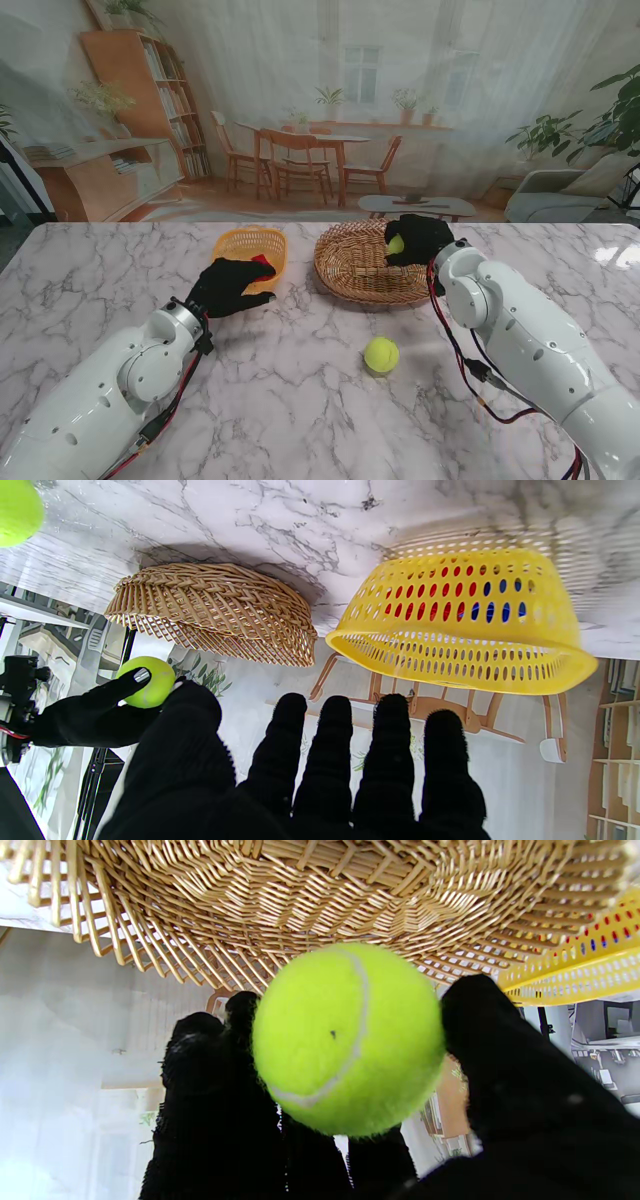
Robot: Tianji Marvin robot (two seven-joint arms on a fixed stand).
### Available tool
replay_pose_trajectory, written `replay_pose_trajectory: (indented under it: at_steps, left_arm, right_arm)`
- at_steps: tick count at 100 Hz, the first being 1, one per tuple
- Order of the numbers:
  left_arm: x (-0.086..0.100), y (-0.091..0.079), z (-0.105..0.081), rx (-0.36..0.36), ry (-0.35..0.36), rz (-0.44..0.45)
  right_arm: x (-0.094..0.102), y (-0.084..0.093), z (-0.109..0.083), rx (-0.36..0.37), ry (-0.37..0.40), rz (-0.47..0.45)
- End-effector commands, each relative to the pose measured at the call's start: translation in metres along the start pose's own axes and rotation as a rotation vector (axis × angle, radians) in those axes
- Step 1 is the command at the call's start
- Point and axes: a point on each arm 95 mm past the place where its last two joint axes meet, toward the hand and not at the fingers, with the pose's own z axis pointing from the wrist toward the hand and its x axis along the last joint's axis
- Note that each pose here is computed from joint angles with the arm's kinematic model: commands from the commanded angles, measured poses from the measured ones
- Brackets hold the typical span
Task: Sort the blocks and the balls into two baskets
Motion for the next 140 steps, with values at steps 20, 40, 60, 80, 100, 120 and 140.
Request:
replay_pose_trajectory:
  at_steps: [20, 40, 60, 80, 100, 120, 140]
  left_arm:
    - [0.0, 0.002, 0.0, -0.022, -0.003, 0.014]
    - [0.0, 0.002, 0.0, -0.018, -0.004, 0.022]
    - [-0.001, 0.002, 0.0, -0.019, -0.003, 0.025]
    - [0.0, 0.002, 0.0, -0.022, -0.002, 0.028]
    - [0.0, 0.002, 0.0, -0.022, -0.003, 0.028]
    - [0.0, 0.002, 0.0, -0.023, -0.003, 0.03]
    - [0.0, 0.002, 0.0, -0.024, -0.004, 0.029]
  right_arm:
    - [-0.003, -0.01, 0.014, 0.037, -0.022, -0.027]
    - [-0.004, -0.015, 0.013, 0.041, -0.038, -0.032]
    - [-0.004, -0.016, 0.008, 0.05, -0.057, 0.001]
    - [-0.004, -0.016, 0.001, 0.052, -0.059, 0.007]
    - [0.0, -0.009, -0.009, 0.032, -0.036, 0.01]
    - [0.01, 0.002, -0.031, -0.014, 0.031, 0.01]
    - [0.022, -0.001, -0.058, -0.067, 0.096, 0.004]
